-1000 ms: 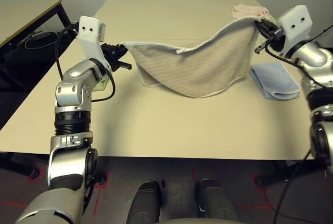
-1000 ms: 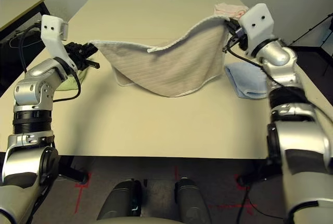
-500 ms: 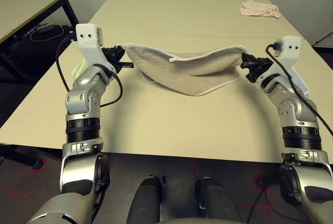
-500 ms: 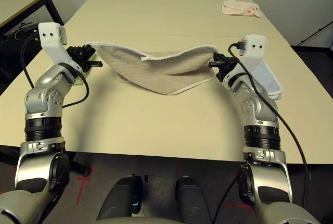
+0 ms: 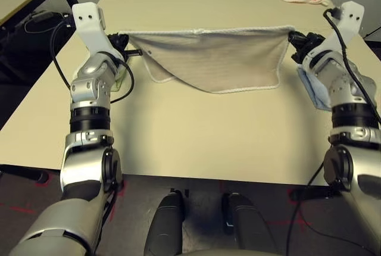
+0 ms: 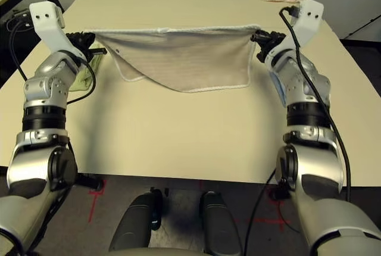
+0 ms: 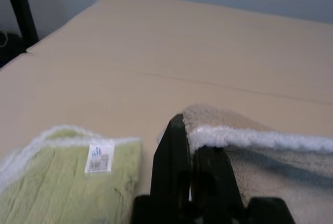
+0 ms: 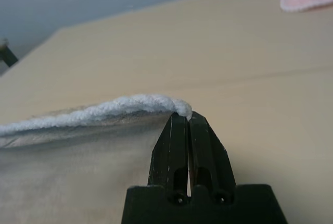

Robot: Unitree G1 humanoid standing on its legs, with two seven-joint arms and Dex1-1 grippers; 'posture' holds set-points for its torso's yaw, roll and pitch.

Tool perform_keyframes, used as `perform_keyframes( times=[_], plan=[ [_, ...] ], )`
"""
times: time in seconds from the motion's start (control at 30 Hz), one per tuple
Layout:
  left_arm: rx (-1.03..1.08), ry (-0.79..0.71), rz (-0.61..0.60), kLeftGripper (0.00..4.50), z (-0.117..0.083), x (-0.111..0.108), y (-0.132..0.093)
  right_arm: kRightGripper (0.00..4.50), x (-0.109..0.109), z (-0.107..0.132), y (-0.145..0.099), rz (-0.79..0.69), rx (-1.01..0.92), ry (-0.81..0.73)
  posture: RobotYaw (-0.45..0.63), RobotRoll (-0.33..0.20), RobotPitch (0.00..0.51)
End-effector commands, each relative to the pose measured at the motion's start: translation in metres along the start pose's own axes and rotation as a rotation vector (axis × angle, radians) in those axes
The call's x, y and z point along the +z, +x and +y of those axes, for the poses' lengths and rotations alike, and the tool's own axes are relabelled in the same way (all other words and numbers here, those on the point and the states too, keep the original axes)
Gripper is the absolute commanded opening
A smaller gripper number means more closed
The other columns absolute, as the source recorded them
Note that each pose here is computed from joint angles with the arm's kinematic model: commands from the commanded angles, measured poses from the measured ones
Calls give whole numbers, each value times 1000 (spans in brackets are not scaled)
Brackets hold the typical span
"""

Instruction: Fold the towel and set it aside.

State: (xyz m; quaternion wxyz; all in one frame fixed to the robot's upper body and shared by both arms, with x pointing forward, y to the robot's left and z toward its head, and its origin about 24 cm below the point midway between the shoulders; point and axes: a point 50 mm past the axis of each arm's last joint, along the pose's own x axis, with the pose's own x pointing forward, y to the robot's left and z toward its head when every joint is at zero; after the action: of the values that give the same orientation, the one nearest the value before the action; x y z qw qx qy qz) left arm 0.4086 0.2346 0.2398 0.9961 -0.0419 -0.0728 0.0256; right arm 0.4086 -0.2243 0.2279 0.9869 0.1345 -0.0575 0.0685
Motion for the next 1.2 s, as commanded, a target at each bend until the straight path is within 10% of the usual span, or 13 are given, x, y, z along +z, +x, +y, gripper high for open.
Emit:
perform_keyframes(
  times=[0.03, 0.53, 0.73, 0.93, 1.2],
  plan=[
    [49, 22, -58, 51, 7, 14, 7, 0, 10, -4, 5, -66, -38, -26, 62, 0, 217],
    [-9, 29, -287, 51, 11, 63, 9, 0, 57, -28, -4, -329, -101, -96, 48, 0, 214],
    [-218, 107, -41, 51, 12, 6, 2, 0, 11, -34, -12, -106, 61, -163, 36, 0, 224],
    [-395, 153, 295, 51, 38, -58, -52, 0, -48, -44, -55, 217, 258, -196, 18, 0, 238],
    [-497, 125, 486, 51, 46, -56, -112, 0, -48, -57, -92, 358, 283, -195, 23, 0, 234]
  ],
)
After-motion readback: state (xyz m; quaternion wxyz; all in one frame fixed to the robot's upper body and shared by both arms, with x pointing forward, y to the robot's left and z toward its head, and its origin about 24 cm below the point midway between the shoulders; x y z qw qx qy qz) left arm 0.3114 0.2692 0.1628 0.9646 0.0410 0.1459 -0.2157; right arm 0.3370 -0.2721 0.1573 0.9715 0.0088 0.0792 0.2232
